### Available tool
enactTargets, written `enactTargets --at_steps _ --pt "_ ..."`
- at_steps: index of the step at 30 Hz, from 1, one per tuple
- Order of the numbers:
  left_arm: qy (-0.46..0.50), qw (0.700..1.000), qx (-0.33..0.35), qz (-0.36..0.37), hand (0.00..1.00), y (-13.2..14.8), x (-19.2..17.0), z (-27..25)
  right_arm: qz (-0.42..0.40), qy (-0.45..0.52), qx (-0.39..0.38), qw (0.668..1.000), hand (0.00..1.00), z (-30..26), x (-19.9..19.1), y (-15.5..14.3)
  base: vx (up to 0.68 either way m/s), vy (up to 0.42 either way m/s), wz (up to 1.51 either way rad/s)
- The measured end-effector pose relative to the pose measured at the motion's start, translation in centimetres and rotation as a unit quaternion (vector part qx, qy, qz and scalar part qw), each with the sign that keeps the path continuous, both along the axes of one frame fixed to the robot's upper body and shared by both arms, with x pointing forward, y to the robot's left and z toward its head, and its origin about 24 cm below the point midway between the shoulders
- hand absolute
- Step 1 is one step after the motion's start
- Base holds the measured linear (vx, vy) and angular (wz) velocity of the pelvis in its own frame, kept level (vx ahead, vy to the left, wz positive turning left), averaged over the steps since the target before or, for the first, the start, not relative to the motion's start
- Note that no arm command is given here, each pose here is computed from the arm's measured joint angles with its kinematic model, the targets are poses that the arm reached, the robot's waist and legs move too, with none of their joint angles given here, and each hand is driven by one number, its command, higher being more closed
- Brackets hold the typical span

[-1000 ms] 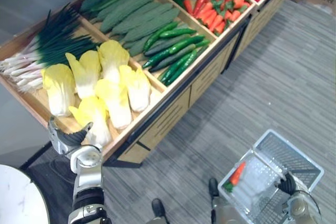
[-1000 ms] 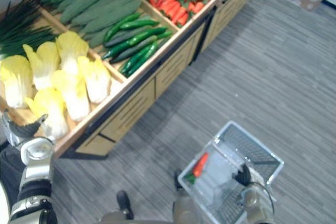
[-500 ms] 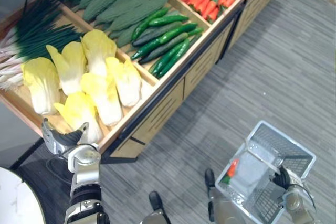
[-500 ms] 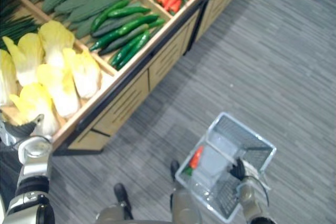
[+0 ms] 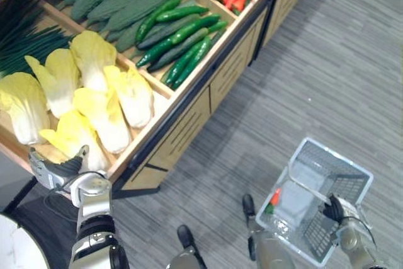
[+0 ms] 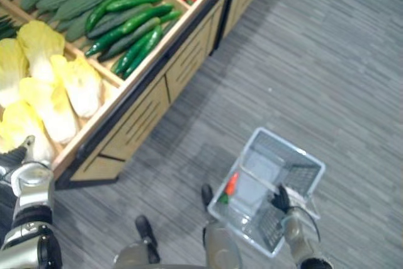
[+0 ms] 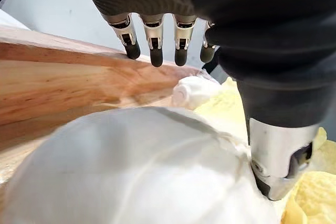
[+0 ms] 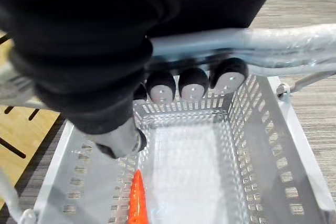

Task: Pick vegetable in the basket

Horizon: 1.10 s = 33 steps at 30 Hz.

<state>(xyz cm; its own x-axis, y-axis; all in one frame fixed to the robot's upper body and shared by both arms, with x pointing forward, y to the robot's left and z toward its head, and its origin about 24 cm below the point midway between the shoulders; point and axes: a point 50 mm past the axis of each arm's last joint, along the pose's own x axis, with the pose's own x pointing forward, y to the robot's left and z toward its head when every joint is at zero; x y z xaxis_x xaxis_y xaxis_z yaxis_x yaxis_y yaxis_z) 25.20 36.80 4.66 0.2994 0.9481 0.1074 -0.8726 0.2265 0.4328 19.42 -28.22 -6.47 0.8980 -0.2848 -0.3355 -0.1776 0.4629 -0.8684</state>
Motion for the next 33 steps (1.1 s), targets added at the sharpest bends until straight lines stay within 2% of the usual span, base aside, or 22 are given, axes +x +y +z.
enactTargets --at_steps 8,11,15,24,25,33 --pt "-0.015 1.0 0.006 -0.002 0.0 0.6 1.2 1.8 0.025 -0.006 0.002 1.0 1.0 0.0 0.4 1.0 -0.02 -0.009 -0.03" --pt "-0.05 0.998 -0.03 -0.036 0.0 -0.9 3.0 2.2 0.043 -0.015 0.006 0.999 1.0 0.2 1.1 1.9 0.0 0.003 0.01" --pt "-0.081 0.995 -0.026 -0.053 0.0 -2.3 3.8 3.1 0.044 -0.019 0.012 0.999 1.0 0.2 1.2 2.4 0.03 0.01 0.08" --pt "-0.101 0.991 -0.032 -0.08 0.0 -3.9 3.6 2.6 0.042 -0.024 0.035 0.998 1.0 -0.2 1.4 3.8 0.02 0.019 0.09" --pt "-0.098 0.991 -0.032 -0.081 1.0 -3.9 3.5 2.4 0.042 -0.023 0.036 0.998 1.0 -0.2 1.3 3.8 0.01 0.008 0.09" --pt "-0.088 0.991 -0.061 -0.079 1.0 -4.0 3.4 1.3 0.03 -0.019 0.04 0.999 1.0 -0.5 0.9 3.8 0.0 -0.002 0.0"
